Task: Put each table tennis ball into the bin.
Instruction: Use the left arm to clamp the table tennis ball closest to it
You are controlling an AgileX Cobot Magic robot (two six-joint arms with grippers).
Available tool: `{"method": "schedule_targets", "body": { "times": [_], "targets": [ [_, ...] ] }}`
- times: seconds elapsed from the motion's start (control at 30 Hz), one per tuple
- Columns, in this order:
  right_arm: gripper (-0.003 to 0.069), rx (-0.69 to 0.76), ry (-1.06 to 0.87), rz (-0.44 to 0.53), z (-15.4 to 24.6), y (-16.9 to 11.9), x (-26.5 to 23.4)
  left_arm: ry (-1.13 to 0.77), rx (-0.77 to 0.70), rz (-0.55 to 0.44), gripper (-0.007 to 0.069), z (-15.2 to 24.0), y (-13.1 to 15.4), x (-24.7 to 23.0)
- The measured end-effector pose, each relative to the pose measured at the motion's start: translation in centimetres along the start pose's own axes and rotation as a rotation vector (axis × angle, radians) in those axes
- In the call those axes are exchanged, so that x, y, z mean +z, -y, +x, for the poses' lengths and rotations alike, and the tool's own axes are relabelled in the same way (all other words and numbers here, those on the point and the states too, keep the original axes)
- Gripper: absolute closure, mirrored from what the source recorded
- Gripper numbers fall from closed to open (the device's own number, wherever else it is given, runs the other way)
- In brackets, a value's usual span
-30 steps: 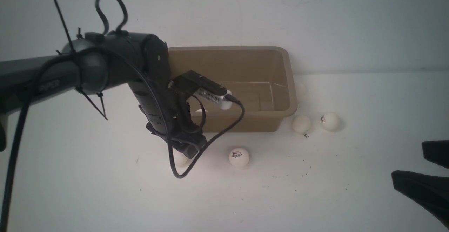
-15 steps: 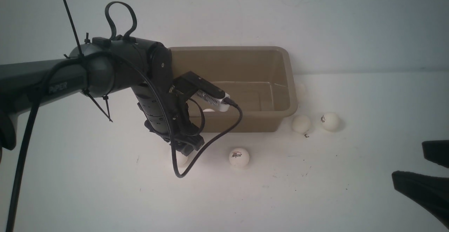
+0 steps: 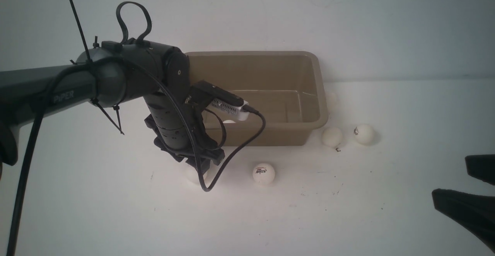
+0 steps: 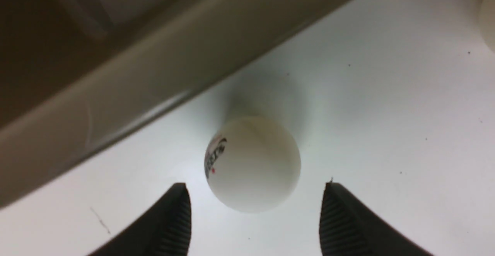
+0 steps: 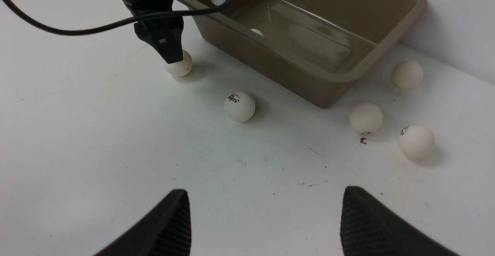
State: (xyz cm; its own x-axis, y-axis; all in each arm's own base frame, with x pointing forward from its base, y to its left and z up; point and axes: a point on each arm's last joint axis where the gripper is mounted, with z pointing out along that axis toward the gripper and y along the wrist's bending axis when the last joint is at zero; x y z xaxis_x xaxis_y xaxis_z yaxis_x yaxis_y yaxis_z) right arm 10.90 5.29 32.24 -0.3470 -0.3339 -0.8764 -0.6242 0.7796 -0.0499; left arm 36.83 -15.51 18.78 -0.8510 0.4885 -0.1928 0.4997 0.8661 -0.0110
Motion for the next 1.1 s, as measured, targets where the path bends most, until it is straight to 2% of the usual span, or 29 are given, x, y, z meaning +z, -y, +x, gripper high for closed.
{"method": "schedule_targets", "body": {
  "times": [0.2,0.47,0.73,1.1],
  "targets": [
    [0.0186,-0.001,0.001,-0.001,0.0,0.0,0.0,-0.013,-0.025,0.020,0.0220,0.1,0.4,0.0],
    [0.0186,-0.001,0.001,-0.001,0.0,0.0,0.0,0.049,0.000,-0.011,0.0220,-0.6,1.3,0.0],
    [0.0186,-0.001,0.001,-0.001,0.0,0.0,0.0,0.041,0.021,-0.077,0.0220,-0.6,0.8,0.2],
    [0.0186,-0.002,0.001,-0.001,0.0,0.0,0.0,0.024,0.024,-0.079,0.0220,-0.7,0.7,2.0]
  ]
}}
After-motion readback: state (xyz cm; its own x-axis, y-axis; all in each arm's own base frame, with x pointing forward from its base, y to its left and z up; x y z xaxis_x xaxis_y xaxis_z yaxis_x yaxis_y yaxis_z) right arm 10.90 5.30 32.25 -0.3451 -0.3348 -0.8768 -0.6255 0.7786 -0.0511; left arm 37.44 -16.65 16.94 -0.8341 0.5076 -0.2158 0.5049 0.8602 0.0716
